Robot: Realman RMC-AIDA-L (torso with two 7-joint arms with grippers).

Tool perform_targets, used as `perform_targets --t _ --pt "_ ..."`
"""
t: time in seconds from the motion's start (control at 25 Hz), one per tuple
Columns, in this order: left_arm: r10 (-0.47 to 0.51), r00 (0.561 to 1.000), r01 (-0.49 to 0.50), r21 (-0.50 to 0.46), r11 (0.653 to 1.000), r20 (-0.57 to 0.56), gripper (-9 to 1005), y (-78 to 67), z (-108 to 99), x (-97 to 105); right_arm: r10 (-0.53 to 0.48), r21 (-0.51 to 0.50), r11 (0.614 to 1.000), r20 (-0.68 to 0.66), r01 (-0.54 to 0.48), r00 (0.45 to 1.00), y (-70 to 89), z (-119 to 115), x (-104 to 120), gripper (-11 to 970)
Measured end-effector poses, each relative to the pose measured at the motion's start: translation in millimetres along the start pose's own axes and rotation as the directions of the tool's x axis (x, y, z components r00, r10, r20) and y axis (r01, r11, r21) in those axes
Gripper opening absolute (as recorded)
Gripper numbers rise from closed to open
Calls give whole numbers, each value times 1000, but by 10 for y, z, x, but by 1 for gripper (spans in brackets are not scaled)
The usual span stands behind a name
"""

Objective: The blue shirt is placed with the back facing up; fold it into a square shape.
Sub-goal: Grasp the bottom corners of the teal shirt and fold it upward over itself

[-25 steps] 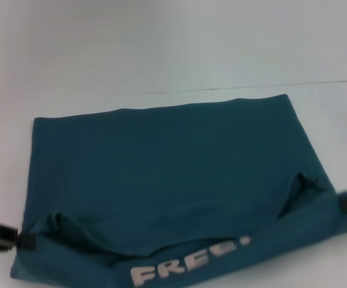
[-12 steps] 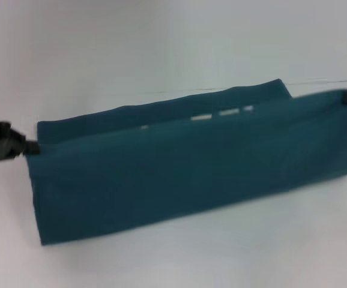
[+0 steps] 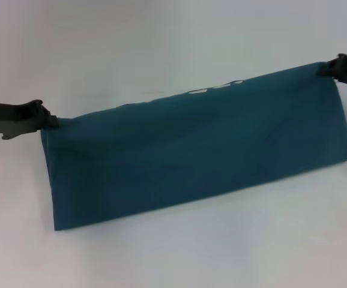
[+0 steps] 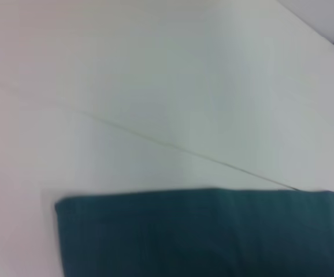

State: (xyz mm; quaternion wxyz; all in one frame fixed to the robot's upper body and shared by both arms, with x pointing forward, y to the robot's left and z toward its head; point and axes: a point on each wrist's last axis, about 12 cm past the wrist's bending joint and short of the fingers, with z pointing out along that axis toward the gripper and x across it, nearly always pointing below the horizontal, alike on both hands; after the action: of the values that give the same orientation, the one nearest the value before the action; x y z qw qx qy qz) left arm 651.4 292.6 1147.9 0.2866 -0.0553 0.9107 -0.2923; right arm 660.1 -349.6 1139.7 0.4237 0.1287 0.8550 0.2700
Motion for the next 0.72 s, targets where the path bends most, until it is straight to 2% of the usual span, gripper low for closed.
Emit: perform_targets --t 0.24,0.52,0.72 --pt "8 1000 -7 -35 999 24 133 1 121 42 -50 70 996 3 49 999 127 262 107 89" --pt "16 995 -11 -50 999 99 138 -55 27 -125 -47 72 997 89 41 995 233 287 -51 93" --pt "45 994 -34 -102 994 104 142 -74 149 -116 -159 143 979 81 146 984 369 456 -60 96"
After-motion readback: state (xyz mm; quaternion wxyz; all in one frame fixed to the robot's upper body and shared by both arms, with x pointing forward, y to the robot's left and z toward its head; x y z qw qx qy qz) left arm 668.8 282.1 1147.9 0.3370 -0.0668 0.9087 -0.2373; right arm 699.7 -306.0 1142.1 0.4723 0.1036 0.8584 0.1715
